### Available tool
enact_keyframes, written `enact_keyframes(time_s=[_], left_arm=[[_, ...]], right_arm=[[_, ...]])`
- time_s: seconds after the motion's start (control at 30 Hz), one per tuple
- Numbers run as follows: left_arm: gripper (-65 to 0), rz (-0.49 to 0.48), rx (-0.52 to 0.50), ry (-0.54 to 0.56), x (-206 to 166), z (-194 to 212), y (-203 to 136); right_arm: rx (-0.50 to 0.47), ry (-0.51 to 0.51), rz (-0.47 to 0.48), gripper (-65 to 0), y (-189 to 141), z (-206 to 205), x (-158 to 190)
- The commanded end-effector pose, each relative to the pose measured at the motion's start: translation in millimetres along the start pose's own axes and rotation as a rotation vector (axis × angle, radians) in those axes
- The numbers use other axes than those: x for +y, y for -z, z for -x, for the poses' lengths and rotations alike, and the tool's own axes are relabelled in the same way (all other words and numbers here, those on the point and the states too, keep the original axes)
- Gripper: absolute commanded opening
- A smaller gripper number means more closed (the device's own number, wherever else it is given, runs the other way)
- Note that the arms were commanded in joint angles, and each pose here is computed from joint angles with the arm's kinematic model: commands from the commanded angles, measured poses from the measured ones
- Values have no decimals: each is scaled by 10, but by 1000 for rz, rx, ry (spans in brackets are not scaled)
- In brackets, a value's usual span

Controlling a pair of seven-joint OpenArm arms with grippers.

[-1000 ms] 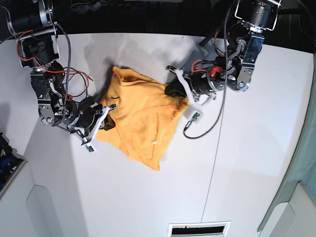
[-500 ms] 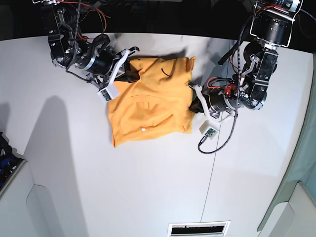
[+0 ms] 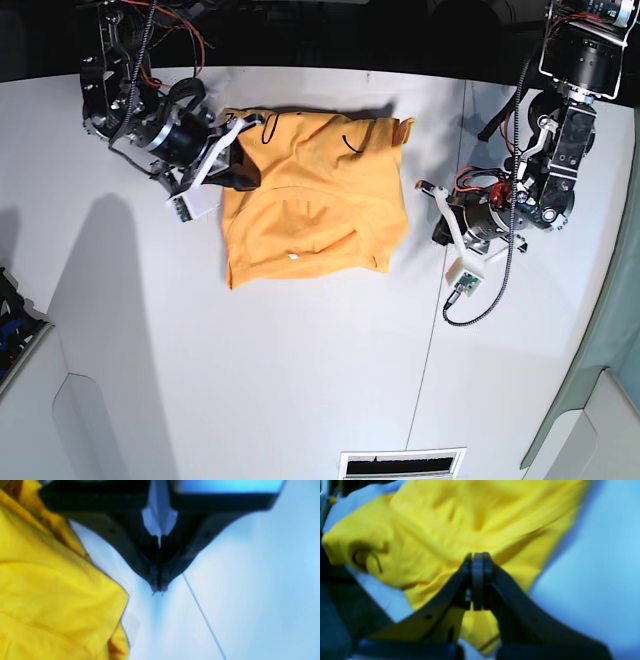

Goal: Layout the t-shirt on the table in an organized manner, then fold the t-shirt properly
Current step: 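Pull the bundle's corners with both grippers to square it flat, then tug the bundle's corner with the left gripper to straighten it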

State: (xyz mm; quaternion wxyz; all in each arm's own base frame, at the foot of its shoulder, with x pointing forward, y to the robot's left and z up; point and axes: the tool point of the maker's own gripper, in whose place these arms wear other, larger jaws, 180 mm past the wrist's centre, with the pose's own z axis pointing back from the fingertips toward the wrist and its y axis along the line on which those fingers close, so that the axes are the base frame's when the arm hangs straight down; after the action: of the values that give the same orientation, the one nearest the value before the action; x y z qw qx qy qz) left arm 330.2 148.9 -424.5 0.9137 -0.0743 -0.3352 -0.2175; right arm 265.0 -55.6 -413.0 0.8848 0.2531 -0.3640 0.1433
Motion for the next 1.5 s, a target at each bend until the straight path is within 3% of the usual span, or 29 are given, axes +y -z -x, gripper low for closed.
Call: enact_keyframes(time_s=[0.0,0.13,0.37,0.57,0.7,0.93,1.17,1.47], left_arm=[[-650,9,-51,17,-17,-145,-72],[-650,6,-63,48,-77,-89,-266],[-650,-102,-132,-33,132,24,-857],[-650,13,-248,9,-418,-170,-1207],[-650,104,-272,-18,-845,-197,-1088],[-650,191,-209,-84,-1428,129,-596],[-650,154,-91,-91,-1389,523,-291],[-650,107,-148,24,-1163,185,-519]], right_arm=[[-45,-4,-1,-650,-58,-164,-24],[-51,35,27,-650,-231,-257,-178],[-91,104,80,-650,-595,-192,-324],[-77,144,149,-650,-843,12,-473],[-77,183,227,-650,-1047,131,-690],[-109,252,334,-650,-1404,238,-994],[-80,265,356,-650,-1501,377,-1022],[-93,277,344,-650,-1540,359,-1025]])
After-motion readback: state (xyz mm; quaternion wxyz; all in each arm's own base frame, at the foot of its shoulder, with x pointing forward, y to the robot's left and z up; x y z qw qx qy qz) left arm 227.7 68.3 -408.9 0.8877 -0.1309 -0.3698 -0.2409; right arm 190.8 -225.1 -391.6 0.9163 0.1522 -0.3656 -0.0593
